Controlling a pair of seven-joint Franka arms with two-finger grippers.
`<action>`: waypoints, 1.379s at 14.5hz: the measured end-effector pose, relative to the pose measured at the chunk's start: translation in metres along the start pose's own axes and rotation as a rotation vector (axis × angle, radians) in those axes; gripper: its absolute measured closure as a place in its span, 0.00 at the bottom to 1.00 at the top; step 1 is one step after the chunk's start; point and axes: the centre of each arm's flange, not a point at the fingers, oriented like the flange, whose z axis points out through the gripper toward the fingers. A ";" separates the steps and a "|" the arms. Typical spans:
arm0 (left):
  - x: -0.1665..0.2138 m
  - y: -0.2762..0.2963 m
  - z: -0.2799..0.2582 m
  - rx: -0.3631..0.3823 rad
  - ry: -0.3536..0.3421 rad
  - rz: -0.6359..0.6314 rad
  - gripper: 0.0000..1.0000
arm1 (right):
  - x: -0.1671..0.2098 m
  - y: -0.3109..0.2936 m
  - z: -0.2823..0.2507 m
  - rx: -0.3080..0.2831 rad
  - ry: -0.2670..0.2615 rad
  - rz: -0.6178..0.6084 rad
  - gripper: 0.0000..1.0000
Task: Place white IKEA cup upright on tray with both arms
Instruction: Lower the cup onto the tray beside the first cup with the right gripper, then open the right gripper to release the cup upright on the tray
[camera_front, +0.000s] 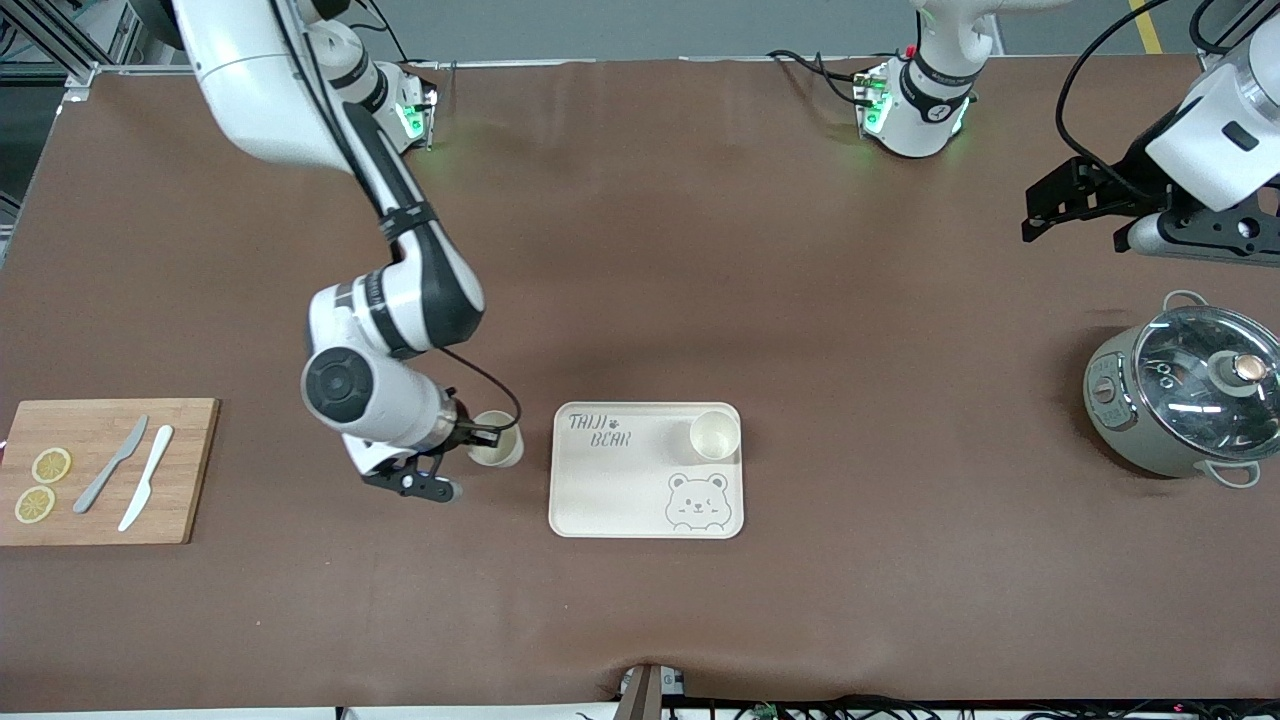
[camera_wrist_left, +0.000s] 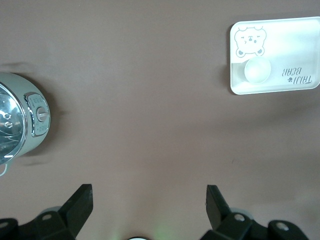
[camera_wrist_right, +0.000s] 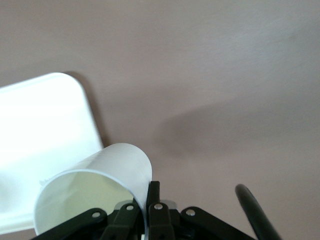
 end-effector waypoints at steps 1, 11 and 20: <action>0.000 0.000 0.000 0.000 -0.001 0.000 0.00 | -0.006 -0.012 0.002 0.013 0.017 0.026 0.96; -0.003 -0.002 -0.003 0.038 0.009 -0.009 0.00 | -0.038 -0.073 0.081 0.115 0.140 0.200 0.96; 0.003 -0.006 -0.004 0.057 0.038 -0.023 0.00 | -0.046 -0.082 0.098 0.129 0.155 0.209 0.81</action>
